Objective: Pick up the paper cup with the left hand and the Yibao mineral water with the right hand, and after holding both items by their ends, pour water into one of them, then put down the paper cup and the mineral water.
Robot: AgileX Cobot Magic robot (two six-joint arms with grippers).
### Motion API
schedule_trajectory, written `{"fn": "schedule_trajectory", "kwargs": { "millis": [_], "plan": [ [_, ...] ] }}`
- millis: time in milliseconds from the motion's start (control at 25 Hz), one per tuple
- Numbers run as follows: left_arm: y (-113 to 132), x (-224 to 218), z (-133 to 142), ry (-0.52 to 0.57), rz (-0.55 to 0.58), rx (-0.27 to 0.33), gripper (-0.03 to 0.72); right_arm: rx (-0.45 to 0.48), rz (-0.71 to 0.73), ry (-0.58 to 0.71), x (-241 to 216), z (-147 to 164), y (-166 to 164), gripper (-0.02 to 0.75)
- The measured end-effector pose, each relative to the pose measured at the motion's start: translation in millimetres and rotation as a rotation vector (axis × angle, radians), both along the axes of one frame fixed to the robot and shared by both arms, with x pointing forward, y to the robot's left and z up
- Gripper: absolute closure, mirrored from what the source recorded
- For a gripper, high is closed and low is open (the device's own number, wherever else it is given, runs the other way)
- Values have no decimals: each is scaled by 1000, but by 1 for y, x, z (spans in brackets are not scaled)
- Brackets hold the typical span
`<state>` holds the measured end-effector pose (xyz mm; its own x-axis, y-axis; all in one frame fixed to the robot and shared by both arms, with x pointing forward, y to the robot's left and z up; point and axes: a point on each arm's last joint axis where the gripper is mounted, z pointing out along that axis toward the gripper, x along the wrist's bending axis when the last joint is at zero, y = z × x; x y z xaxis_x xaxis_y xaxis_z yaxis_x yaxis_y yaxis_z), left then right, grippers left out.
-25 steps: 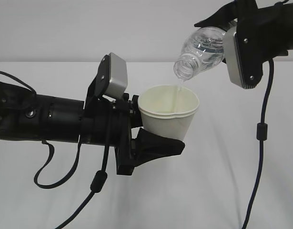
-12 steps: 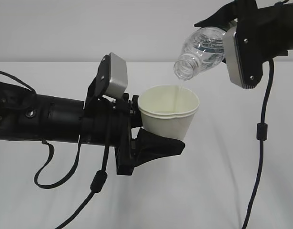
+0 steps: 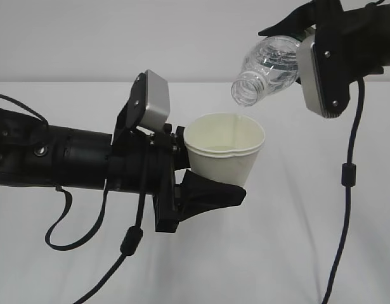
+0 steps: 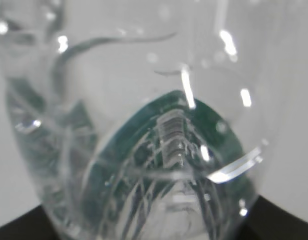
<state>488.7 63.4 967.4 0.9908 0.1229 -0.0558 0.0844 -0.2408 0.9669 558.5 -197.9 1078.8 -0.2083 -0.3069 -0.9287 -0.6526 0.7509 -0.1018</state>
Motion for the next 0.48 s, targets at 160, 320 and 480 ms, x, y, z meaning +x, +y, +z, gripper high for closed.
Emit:
{"fn": "schedule_trajectory", "kwargs": {
  "millis": [160,320,480],
  "plan": [
    [0,0,0,0,0,0,225,0,0,0,0,0,0,324],
    [0,0,0,0,0,0,226,0,0,0,0,0,0,325],
    [0,0,0,0,0,0,226,0,0,0,0,0,0,325]
  ]
}}
